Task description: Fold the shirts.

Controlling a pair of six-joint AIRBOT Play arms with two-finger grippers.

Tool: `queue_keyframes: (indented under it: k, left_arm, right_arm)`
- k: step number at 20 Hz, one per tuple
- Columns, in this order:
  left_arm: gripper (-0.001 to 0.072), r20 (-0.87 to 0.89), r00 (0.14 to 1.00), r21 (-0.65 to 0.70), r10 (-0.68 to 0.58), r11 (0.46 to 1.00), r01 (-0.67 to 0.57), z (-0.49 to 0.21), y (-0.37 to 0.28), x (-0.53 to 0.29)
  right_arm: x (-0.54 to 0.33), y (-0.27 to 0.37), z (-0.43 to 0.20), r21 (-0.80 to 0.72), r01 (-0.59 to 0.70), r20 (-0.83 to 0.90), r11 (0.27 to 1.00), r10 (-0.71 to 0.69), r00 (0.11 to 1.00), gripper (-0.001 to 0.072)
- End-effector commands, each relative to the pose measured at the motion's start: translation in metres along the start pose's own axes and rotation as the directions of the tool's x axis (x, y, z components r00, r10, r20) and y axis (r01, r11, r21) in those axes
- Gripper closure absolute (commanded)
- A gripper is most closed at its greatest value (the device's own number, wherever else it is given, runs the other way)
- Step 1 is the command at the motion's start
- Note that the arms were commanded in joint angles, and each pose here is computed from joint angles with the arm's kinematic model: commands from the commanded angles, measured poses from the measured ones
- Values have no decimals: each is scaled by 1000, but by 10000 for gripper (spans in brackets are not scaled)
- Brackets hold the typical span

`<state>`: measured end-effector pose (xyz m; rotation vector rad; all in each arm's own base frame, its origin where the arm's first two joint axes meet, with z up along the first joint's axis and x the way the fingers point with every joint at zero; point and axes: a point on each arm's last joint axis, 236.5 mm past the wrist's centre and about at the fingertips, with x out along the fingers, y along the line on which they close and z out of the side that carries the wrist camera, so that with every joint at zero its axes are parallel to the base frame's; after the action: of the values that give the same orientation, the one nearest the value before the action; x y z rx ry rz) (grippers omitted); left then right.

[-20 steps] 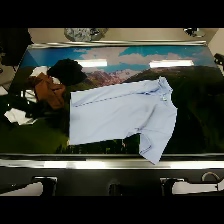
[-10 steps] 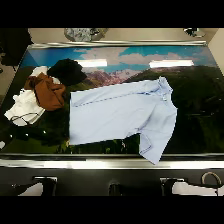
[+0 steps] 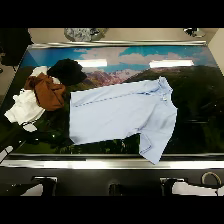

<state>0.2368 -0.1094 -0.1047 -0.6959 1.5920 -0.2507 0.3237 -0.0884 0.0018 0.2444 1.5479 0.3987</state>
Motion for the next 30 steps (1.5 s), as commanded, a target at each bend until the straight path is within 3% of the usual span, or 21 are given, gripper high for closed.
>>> queue_keyframes:
  k: [1,15,16,17,18,19,22,24,26,27,28,30]
  left_arm:
    - [676,53,999,-5,8,1000,-8,11,-1,3]
    - [678,56,998,18,2,1000,-3,11,-4,-1]
    - [678,58,998,19,2,1000,-3,11,-5,-1]
    - [678,54,999,21,0,1000,-1,11,-6,-2]
    - [678,54,999,26,-2,1000,1,12,-7,-3]
    - [678,55,998,38,-6,999,4,14,-10,-6]
    - [680,107,994,134,-35,991,21,36,-36,-32]
    - [681,232,970,231,-74,973,19,67,-71,-74]
    - [680,402,905,361,-138,932,-19,96,-122,-145]
    - [681,490,852,423,-183,905,-49,106,-152,-189]
    - [681,586,775,471,-238,878,-87,110,-186,-242]
    - [681,747,559,543,-359,816,-201,95,-251,-361]
  right_arm:
    - [22,2,-12,21,-37,-37,999,38,999,154]
    - [115,6,-25,125,-167,-1,978,169,986,165]
    - [119,7,-24,134,-182,1,974,184,983,192]
    - [121,8,-23,140,-191,5,972,192,981,353]
    - [121,6,-20,141,-185,15,973,184,983,585]
    - [119,4,-18,130,-175,24,976,173,985,669]
    - [86,1,7,2,-117,106,993,116,988,671]
    - [31,-2,44,-80,8,255,997,13,967,671]
    - [-63,5,90,-134,205,485,969,-116,867,671]
    - [-126,20,111,-157,327,621,932,-164,766,671]
    - [-190,40,123,-148,443,741,884,-198,642,671]
    - [-331,102,114,-33,648,926,761,-221,306,671]
